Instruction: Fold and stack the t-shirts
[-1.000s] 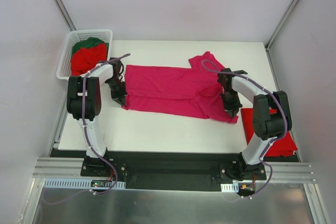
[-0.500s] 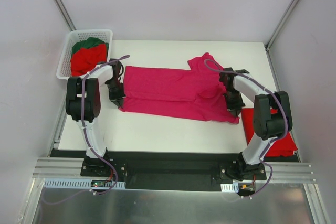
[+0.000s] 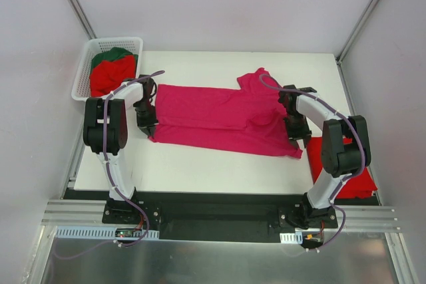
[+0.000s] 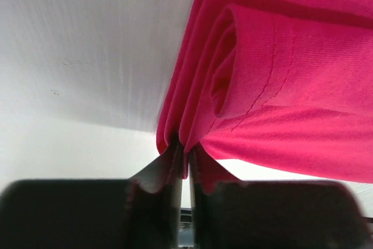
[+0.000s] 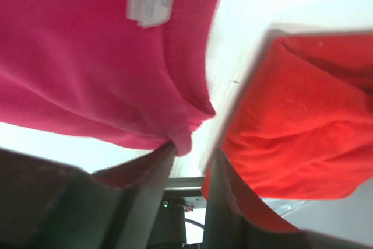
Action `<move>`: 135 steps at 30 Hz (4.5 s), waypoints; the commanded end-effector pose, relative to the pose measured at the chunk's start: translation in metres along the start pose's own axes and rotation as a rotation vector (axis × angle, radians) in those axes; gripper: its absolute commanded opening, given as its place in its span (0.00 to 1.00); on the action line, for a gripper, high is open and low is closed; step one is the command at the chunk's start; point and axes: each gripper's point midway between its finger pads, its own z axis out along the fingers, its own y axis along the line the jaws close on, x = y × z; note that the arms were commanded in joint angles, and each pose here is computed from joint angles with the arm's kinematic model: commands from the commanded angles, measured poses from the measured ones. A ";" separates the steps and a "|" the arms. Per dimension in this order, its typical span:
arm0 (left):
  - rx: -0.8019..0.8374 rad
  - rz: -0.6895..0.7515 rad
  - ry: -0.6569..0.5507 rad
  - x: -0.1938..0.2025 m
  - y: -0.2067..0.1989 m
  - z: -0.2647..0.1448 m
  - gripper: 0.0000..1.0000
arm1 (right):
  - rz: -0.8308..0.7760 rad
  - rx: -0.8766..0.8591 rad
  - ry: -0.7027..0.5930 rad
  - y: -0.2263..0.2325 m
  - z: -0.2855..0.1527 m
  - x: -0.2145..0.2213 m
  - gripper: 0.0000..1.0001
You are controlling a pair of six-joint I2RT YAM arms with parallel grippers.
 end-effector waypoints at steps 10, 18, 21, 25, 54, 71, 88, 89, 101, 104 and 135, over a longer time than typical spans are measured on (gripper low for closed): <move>-0.043 0.023 -0.152 -0.010 -0.009 -0.063 0.99 | 0.116 0.037 -0.035 -0.026 -0.014 0.010 0.82; 0.251 0.078 -0.137 -0.023 -0.082 -0.064 0.99 | 0.202 -0.232 -0.093 0.002 -0.017 -0.006 0.80; 0.307 0.094 -0.114 -0.026 -0.097 -0.057 0.99 | 0.213 -0.289 -0.138 0.009 -0.025 -0.024 0.60; 0.385 0.101 -0.074 -0.022 -0.114 -0.047 0.99 | 0.224 -0.333 -0.180 0.017 -0.028 -0.056 0.45; 0.395 0.141 -0.013 0.015 -0.109 -0.035 0.99 | 0.093 -0.391 -0.240 0.070 -0.025 -0.181 0.25; 0.398 0.143 0.009 0.031 -0.104 -0.034 0.99 | 0.096 -0.362 -0.300 0.062 -0.044 -0.207 0.01; 0.402 0.148 -0.014 0.029 -0.111 -0.042 0.99 | 0.174 -0.180 -0.271 0.009 -0.065 -0.123 0.96; 0.382 0.152 -0.024 0.027 -0.109 -0.041 0.99 | 0.184 -0.200 -0.299 0.006 -0.077 -0.112 0.96; 0.409 0.163 -0.039 0.011 -0.124 -0.048 0.99 | 0.160 -0.179 -0.207 0.013 -0.027 0.014 0.44; 0.422 0.172 -0.034 0.013 -0.128 -0.050 0.99 | 0.189 -0.176 -0.226 0.014 -0.018 0.014 0.42; 0.258 0.187 -0.026 0.027 -0.095 -0.027 0.99 | 0.221 -0.112 -0.131 0.004 0.021 0.003 0.44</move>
